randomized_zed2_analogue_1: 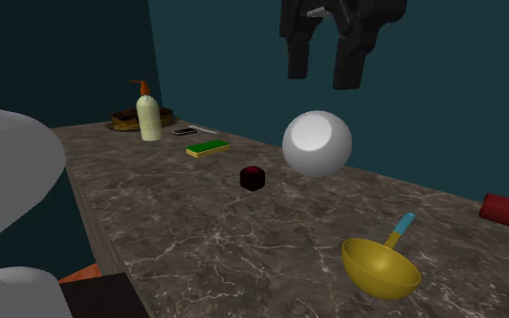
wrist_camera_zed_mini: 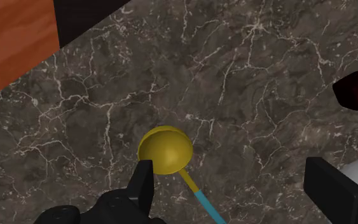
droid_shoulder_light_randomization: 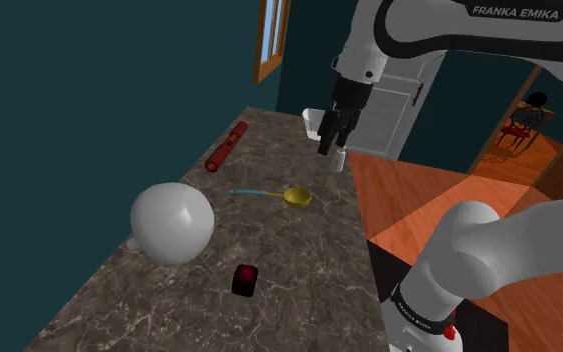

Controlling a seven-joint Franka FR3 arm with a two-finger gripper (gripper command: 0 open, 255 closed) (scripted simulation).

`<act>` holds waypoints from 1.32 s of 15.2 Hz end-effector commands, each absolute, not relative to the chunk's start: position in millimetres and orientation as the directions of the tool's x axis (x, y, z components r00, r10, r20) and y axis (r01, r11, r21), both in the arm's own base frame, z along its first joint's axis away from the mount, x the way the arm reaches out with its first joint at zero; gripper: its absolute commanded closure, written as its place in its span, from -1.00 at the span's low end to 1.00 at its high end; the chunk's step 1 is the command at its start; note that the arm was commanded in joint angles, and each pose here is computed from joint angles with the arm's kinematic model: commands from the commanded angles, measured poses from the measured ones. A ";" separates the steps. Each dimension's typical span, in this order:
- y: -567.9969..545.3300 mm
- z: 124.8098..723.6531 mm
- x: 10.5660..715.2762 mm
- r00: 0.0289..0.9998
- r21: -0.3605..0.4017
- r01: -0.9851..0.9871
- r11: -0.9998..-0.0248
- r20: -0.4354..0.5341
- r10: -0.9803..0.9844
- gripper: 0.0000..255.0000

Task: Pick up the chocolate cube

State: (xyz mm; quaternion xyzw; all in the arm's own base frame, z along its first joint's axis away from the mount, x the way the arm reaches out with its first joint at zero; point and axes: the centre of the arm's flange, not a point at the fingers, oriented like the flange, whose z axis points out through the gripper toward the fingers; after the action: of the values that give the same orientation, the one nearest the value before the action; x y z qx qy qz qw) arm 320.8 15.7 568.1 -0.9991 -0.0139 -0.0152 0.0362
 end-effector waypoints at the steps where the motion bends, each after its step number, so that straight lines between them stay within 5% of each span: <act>1: 15.7 568.1 320.8 0.999 -0.072 0.029 -0.997 0.031 0.027 -1.00; 20: 204.0 415.6 298.7 0.991 -0.147 0.054 -0.988 0.127 0.035 -1.00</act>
State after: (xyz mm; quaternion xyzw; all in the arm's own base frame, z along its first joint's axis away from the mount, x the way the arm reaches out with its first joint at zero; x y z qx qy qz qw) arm 299.6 194.2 421.5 -0.9954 -0.0225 -0.0587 0.0723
